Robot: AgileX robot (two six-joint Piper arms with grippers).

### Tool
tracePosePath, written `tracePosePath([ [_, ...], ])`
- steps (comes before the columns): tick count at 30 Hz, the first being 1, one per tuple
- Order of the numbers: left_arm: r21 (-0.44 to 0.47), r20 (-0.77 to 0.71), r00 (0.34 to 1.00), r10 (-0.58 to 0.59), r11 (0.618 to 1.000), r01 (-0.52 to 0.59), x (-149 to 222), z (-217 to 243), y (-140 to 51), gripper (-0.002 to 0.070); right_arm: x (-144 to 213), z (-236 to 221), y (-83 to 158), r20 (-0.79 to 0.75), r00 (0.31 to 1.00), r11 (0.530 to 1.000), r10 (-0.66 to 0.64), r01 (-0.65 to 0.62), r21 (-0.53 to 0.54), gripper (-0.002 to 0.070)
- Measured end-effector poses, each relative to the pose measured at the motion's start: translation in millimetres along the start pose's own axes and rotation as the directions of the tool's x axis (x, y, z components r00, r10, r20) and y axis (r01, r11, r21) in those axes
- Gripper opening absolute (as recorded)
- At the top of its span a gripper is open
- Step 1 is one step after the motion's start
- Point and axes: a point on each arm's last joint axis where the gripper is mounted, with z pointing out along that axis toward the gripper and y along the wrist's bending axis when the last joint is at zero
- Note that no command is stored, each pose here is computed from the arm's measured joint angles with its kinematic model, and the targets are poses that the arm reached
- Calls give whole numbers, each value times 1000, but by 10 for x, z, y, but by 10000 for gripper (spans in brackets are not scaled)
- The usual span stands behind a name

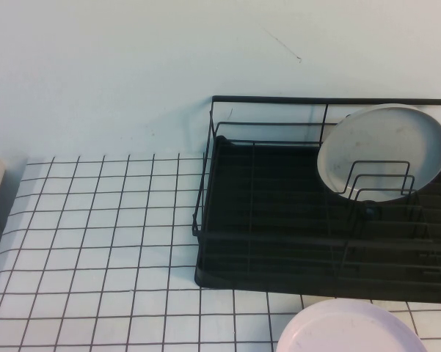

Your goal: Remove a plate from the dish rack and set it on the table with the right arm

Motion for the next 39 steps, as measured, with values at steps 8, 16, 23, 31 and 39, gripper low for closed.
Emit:
tracePosePath([
  [8,-2,0,1000,4,1000,-4,0,0,1,-4,0,0,0,0,1000,1000,0,0,0,-2],
  [16,-5,1,1000,13,1000,-13,-1,0,5,-4,0,0,-1,0,1000,1000,-3,3,1,-2],
  [23,-5,1,1000,13,1000,-13,-1,0,5,-4,2,0,-15,-2,999,999,-38,38,16,-2],
  [31,-6,1,1000,15,1000,-15,-1,0,5,-4,2,0,-17,-3,999,999,-42,42,18,-2],
  [39,-6,1,1000,15,1000,-15,-1,0,5,-4,1,0,-8,-1,1000,1000,-7,7,9,-2],
])
